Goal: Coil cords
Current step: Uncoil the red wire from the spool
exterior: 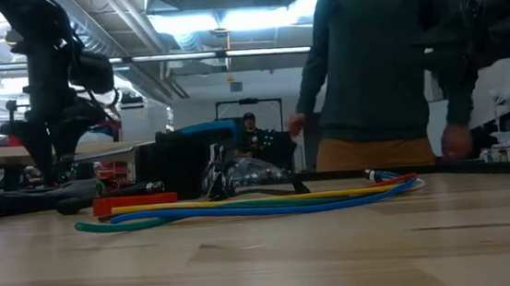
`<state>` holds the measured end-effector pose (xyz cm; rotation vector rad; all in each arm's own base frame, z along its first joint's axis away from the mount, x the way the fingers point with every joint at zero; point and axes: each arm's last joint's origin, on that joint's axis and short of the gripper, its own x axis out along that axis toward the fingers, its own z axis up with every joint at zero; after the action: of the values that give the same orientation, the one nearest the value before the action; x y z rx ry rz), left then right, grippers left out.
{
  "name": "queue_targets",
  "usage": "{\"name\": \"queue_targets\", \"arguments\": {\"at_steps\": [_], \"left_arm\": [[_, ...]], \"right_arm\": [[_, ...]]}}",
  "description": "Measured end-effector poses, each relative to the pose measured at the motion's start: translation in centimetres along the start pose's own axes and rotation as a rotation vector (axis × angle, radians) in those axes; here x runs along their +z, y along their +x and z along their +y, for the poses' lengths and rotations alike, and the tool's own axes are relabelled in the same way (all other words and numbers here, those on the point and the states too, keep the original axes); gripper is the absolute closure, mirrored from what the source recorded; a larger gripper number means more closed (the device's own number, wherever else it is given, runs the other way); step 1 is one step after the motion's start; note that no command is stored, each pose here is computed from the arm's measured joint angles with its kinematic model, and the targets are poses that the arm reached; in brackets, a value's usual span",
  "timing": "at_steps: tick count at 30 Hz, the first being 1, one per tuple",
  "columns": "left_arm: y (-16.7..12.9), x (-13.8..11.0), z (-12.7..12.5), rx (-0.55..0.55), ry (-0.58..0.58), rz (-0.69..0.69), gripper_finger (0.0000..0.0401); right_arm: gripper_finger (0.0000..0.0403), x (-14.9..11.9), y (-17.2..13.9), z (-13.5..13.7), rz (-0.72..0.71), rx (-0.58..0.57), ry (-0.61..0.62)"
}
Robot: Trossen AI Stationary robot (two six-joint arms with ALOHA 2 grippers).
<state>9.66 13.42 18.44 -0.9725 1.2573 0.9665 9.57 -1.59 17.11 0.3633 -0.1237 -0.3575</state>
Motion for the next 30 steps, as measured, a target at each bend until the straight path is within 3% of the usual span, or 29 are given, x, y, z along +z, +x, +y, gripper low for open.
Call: {"name": "queue_targets", "arguments": {"at_steps": [6,17,24,30], "left_arm": [[1.1,1.2,-0.7,-0.1,0.002,0.005,0.021],[2.0,2.1,-0.9,-0.109,-0.02,-0.003,0.021],[2.5,2.6,-1.3,-0.18,-0.021,0.009,0.021],[2.5,2.9,-1.4,-0.201,-0.02,-0.012,0.0251]], "right_arm": [[0.0214,0.0,0.0,0.0,0.0,0.0,0.0],[0.0214,0.0,0.0,0.0,0.003,-0.002,-0.002],[0.0214,0.0,0.0,0.0,0.003,-0.002,-0.002],[0.0214,0.0,0.0,0.0,0.004,-0.002,-0.002]]}}
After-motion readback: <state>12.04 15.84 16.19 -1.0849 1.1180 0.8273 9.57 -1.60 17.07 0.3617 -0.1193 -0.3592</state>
